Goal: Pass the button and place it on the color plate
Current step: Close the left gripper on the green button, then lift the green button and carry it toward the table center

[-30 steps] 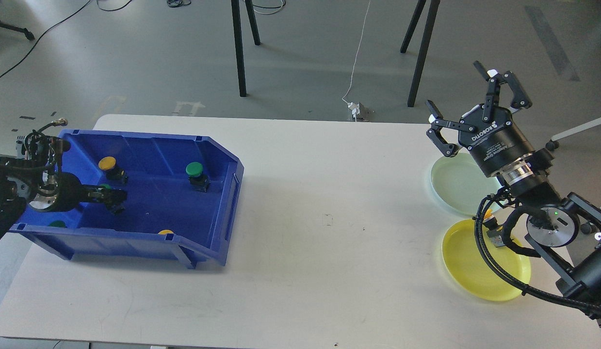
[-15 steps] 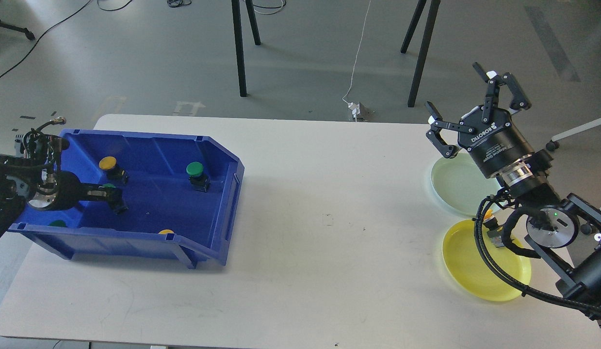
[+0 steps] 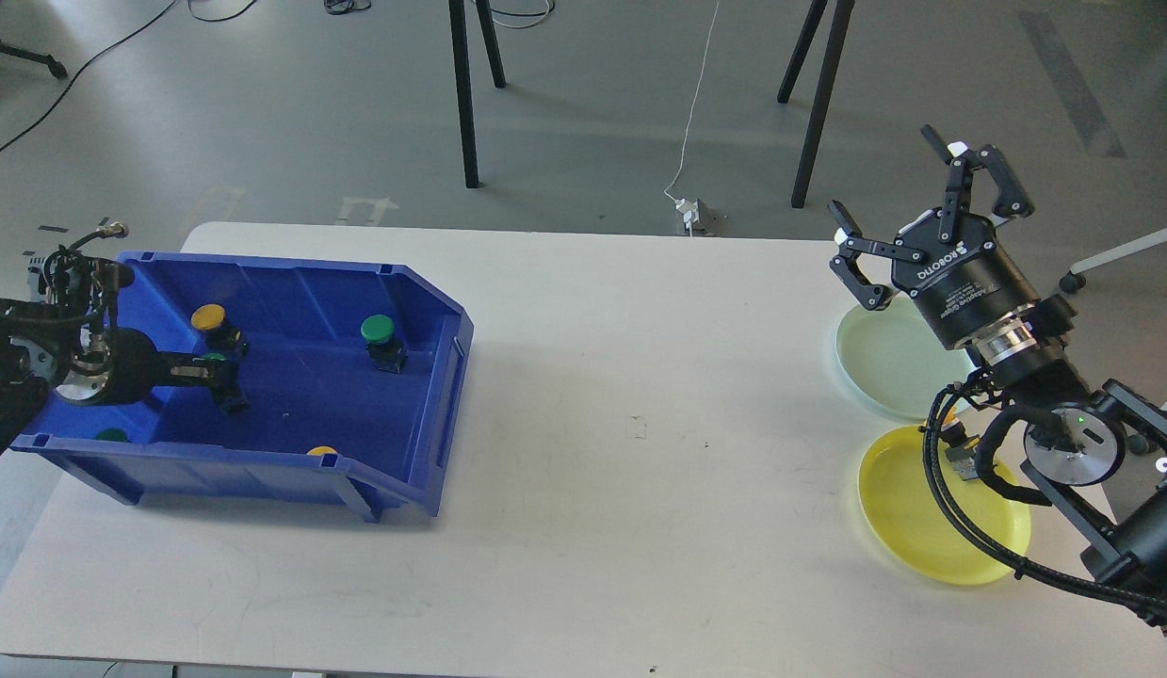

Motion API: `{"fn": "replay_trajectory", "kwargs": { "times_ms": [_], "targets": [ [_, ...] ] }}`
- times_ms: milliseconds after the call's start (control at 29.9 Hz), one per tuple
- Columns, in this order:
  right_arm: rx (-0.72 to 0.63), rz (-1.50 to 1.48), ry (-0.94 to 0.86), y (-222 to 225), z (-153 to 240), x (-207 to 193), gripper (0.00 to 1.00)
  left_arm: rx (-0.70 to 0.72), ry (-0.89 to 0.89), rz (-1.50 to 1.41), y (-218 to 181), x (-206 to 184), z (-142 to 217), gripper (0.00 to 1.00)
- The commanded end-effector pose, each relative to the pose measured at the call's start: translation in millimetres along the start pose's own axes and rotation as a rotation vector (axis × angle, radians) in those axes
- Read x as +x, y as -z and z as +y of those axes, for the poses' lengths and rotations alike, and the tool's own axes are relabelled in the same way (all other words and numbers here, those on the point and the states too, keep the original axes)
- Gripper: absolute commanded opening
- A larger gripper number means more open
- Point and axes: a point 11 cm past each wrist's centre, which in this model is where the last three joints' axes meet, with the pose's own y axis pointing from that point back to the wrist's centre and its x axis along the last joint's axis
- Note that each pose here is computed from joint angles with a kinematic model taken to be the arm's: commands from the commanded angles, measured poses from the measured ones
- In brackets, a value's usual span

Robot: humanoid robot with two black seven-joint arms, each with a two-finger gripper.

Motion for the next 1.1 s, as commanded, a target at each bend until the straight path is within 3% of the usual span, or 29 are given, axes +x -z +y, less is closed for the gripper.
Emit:
{"fn": "replay_trajectory", "kwargs": {
  "times_ms": [0,334,568,835,1069],
  "targets": [
    [-0.002,-0.002,-0.005,-2,2,1,0.99,-0.04,-0.046,-0.037,-2,15,25,0.09],
    [-0.02,0.026,-0.006,0,5,4,0.99,-0.371,-0.186,0.077,-54,31,119,0.1],
    [-0.071,0.112,0.07,1,3,-15,0.99,-0.662,-0.285,0.18,-118,60,154,0.1],
    [-0.221,0.06,0.129,-55,18,-38,0.99,-1.054,-0.238,0.321,-226,74,118,0.1],
    [-0.296,-0.01,0.207,-98,14,-70,0.99,-1.101,-0.2,0.414,-249,71,80,0.1]
  ]
}}
